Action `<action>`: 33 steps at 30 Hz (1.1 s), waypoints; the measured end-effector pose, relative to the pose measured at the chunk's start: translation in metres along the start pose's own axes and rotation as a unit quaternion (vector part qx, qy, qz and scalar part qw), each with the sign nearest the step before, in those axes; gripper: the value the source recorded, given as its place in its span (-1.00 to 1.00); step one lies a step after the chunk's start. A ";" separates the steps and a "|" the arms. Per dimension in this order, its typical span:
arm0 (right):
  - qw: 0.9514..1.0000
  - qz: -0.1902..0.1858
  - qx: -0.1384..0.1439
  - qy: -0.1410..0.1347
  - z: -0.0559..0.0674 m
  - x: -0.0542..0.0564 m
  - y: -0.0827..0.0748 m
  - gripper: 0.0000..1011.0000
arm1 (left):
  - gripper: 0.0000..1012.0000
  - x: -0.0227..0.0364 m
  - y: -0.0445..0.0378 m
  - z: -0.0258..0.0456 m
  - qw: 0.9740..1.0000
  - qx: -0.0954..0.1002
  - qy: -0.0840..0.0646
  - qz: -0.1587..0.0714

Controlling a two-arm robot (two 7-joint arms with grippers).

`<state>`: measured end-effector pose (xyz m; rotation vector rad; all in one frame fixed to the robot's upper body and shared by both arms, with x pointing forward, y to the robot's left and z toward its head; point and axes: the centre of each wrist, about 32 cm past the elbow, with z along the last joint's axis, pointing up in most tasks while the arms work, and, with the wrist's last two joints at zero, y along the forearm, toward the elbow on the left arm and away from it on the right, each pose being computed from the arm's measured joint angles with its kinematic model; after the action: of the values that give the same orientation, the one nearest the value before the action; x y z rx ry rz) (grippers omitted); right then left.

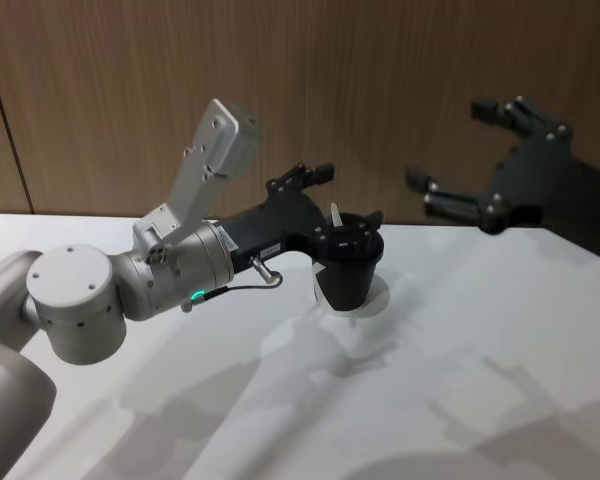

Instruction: Pick up the straw with one hand, pass it to the other hand, and insert it into the cup.

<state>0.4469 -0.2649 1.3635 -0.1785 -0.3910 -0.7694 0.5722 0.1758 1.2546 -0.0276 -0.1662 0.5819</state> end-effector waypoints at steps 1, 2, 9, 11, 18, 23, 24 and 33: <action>1.000 -0.003 0.003 0.011 0.003 0.000 0.002 0.98 | 0.98 -0.0006 0.0001 -0.0005 1.000 -0.002 0.000 0.000; 1.000 -0.004 0.005 0.016 0.005 0.000 0.003 0.98 | 0.98 -0.0023 0.0003 -0.0020 1.000 -0.006 0.001 0.000; 0.998 0.002 0.010 0.058 0.017 -0.004 0.012 0.98 | 0.98 -0.0084 0.0002 -0.0076 1.000 -0.023 0.006 0.003; 0.998 0.006 0.009 0.065 0.019 -0.005 0.014 0.98 | 0.98 -0.0100 -0.0001 -0.0090 1.000 -0.029 0.007 0.004; 0.996 0.035 0.003 0.079 0.026 -0.011 0.021 0.98 | 0.98 -0.0169 -0.0021 -0.0162 0.998 -0.059 0.019 0.009; 0.995 0.055 -0.006 0.078 0.026 -0.016 0.024 0.98 | 0.98 -0.0200 -0.0030 -0.0194 0.997 -0.075 0.024 0.016; 0.995 0.057 -0.008 0.078 0.026 -0.016 0.024 0.98 | 0.98 -0.0203 -0.0031 -0.0197 0.997 -0.078 0.025 0.017; 0.996 0.053 -0.021 0.074 0.026 -0.025 0.027 0.98 | 0.98 -0.0232 -0.0019 -0.0225 0.994 -0.096 0.033 0.031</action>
<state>0.4422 -0.2220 1.3769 -0.1788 -0.2244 -0.6824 0.5578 0.1620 1.2291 -0.2383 -0.1572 0.6249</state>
